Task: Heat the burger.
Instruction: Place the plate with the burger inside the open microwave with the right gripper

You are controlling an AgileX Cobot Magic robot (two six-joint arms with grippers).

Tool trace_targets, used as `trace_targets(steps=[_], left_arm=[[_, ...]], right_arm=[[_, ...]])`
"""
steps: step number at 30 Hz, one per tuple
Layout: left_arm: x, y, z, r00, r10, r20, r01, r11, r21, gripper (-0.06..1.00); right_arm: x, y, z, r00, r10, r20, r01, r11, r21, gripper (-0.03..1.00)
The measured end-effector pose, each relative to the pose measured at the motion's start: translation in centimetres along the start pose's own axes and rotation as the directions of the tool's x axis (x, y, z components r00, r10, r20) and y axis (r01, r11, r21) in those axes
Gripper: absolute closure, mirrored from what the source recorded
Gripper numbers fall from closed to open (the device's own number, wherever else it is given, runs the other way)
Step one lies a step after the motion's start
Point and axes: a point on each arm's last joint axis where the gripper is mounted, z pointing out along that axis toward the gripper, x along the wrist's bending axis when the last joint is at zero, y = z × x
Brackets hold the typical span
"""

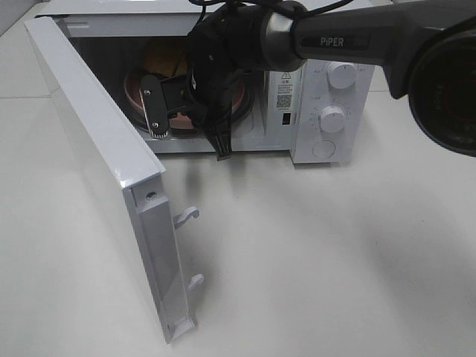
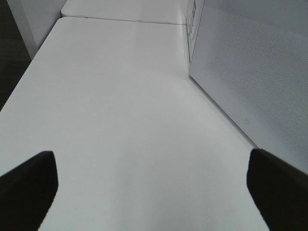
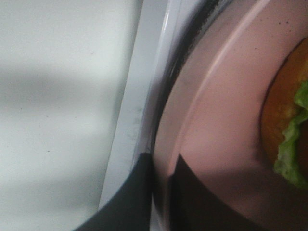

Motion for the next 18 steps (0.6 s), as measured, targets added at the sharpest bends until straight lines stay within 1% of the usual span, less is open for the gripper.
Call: trace_targets(steps=[4, 12, 18], left_arm=[[0.0, 0.0, 0.0, 1.0, 0.0, 0.0, 0.0, 1.0, 0.0, -0.04], [0.0, 0.0, 0.0, 1.0, 0.0, 0.0, 0.0, 1.0, 0.0, -0.04], [0.0, 0.0, 0.0, 1.0, 0.0, 0.0, 0.0, 1.0, 0.0, -0.04]], right_arm=[[0.0, 0.09, 0.39, 1.0, 0.0, -0.002, 0.0, 1.0, 0.001, 0.89], [-0.81, 0.38, 0.45, 1.0, 0.016, 0.025, -0.016, 1.0, -0.014, 0.89], [-0.62, 0.44, 0.81, 1.0, 0.02, 0.016, -0.02, 1.0, -0.014, 0.88]])
